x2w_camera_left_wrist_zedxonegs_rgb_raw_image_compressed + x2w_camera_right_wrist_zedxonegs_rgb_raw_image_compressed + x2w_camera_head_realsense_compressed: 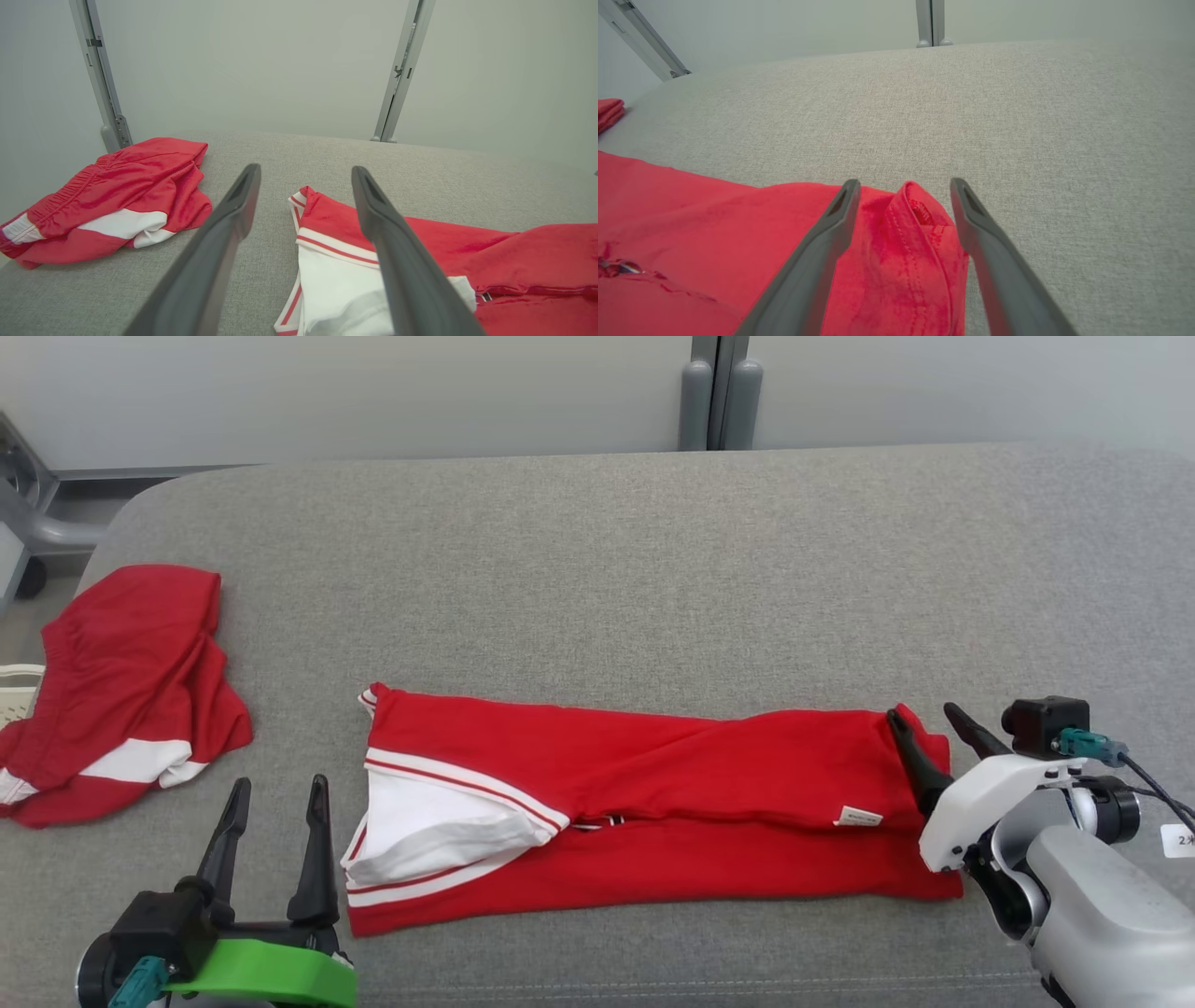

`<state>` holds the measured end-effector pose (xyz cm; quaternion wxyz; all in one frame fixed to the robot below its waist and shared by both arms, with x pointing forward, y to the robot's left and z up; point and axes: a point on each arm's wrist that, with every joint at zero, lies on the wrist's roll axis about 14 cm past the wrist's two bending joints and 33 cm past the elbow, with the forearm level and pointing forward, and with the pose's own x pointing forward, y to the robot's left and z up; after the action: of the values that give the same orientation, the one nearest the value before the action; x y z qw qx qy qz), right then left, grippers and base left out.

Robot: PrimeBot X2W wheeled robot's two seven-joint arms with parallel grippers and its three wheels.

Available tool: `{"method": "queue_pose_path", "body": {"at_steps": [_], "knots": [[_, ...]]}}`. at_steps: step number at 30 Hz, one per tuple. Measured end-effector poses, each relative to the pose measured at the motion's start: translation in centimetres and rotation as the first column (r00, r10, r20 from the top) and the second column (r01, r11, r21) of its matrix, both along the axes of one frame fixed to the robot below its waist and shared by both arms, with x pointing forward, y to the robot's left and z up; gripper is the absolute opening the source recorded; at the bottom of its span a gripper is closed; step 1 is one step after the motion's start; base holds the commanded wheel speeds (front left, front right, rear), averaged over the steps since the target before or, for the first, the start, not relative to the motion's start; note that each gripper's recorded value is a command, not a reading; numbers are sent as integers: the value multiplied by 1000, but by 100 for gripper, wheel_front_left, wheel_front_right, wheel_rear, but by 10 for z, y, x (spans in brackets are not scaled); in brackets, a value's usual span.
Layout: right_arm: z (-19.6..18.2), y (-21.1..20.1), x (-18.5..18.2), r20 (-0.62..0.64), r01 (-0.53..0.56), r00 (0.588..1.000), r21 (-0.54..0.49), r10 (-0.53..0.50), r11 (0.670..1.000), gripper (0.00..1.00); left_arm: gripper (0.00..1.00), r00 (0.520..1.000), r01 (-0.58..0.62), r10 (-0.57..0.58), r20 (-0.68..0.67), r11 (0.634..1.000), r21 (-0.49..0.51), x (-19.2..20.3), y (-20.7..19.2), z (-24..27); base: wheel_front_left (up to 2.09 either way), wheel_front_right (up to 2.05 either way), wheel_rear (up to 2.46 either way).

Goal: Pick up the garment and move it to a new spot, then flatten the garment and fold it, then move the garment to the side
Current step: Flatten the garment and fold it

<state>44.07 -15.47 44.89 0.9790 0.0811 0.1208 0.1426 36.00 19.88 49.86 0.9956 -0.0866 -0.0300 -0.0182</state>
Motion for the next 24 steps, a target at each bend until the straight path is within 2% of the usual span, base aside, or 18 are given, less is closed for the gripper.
{"method": "queue_pose_path", "body": {"at_steps": [1, 4, 10, 11, 12, 13, 20, 24], "knots": [[0, 1, 3, -3, -4, 1000, -7, 4, 1000, 49, 100, 1000, -4, 4, 0, 1000, -1, 0, 0, 0, 0, 0, 0], [-8, 4, 9, -42, -13, 999, -35, 12, 999, 38, 100, 1000, -15, 15, -6, 1000, -3, -2, 2, -2, 0, 0, 0], [-24, 9, 13, -108, -27, 994, -47, 22, 999, 31, 100, 999, -39, 39, -22, 999, -6, -5, 9, -7, 0, 0, 0], [-27, 9, 13, -122, -30, 992, -49, 24, 998, 25, 100, 999, -43, 42, -26, 999, -6, -5, 10, -8, 0, 0, 0], [-31, 10, 12, -132, -32, 991, -51, 25, 998, 15, 100, 999, -46, 46, -29, 999, -6, -5, 11, -9, 0, 0, 0], [-33, 10, 12, -140, -34, 990, -54, 26, 998, 0, 100, 998, -51, 51, -33, 999, -7, -5, 12, -10, 0, 0, 0], [-29, 8, 22, -116, -23, 993, -47, 17, 999, 0, 100, 997, -58, 58, -46, 998, -10, -3, 14, -15, 0, 0, 0], [-15, 3, 30, -70, 19, 997, 7, -19, 1000, 0, 100, 998, -53, 52, -46, 998, -15, -2, 11, -15, 0, 0, 0]]}}
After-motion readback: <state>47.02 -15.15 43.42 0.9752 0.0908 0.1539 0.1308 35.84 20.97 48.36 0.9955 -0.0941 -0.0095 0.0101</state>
